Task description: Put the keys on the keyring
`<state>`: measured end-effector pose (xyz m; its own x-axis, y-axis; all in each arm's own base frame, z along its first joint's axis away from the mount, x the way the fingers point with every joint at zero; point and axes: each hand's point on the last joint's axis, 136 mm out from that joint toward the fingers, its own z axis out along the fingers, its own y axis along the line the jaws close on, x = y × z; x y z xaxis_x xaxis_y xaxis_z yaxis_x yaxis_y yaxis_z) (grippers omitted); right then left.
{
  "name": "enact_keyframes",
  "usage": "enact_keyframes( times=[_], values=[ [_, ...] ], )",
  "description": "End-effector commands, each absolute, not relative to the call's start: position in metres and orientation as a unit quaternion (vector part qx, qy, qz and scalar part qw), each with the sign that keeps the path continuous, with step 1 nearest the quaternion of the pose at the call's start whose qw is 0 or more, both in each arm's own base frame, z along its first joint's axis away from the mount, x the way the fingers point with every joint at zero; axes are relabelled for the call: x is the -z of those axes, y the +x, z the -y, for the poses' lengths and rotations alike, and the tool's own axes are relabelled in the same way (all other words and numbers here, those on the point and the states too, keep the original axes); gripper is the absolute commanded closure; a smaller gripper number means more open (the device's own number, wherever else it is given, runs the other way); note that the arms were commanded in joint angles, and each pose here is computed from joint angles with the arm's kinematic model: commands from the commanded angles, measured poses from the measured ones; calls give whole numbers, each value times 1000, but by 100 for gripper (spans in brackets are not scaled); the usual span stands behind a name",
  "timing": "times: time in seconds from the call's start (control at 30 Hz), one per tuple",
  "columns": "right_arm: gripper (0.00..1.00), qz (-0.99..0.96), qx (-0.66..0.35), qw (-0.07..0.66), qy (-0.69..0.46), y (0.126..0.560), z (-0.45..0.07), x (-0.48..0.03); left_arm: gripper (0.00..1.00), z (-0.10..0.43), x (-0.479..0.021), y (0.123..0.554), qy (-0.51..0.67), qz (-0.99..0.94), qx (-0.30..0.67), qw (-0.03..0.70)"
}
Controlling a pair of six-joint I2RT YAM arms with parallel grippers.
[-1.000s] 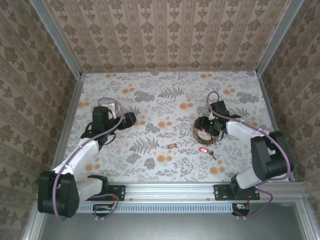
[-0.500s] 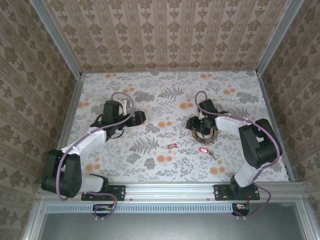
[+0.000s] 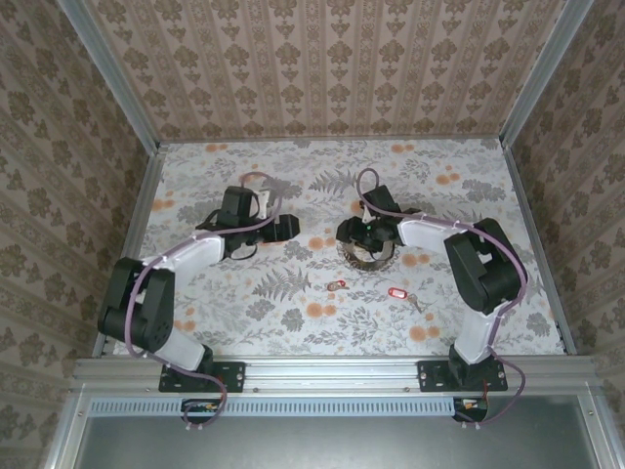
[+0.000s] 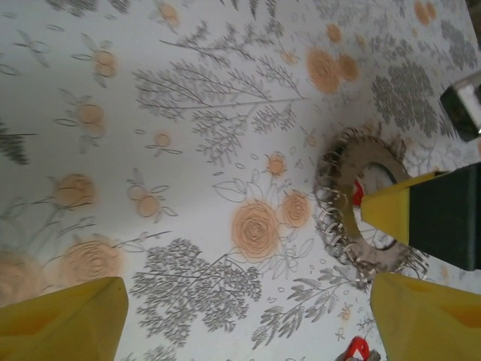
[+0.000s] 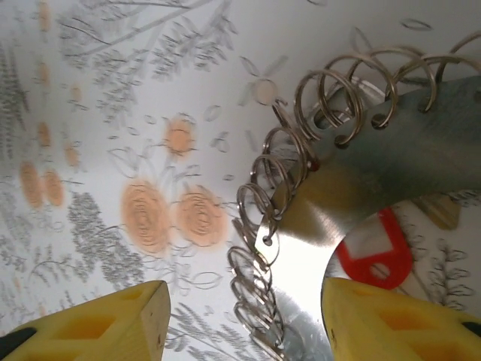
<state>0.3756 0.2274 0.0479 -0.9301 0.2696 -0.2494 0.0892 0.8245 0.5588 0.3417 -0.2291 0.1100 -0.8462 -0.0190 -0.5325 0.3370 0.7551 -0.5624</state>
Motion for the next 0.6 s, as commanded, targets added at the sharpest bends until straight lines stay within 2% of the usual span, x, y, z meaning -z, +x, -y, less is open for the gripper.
enact_keyframes(
  times=[0.0,0.13,0.27,0.57],
  values=[
    [42,-940,-250,205,112,377,-201,-81,19,257,-116,338,126,-889,368,240],
    [42,-933,-221,231,163,362,-143,-87,23,290,-110,334,158,-886,379,215],
    [42,-930,-226,213,198,343,-109,-75,27,318,-99,332,179,-889,380,183],
    [45,-936,-230,170,204,328,-104,-46,34,356,-75,324,204,-895,375,132]
  ],
)
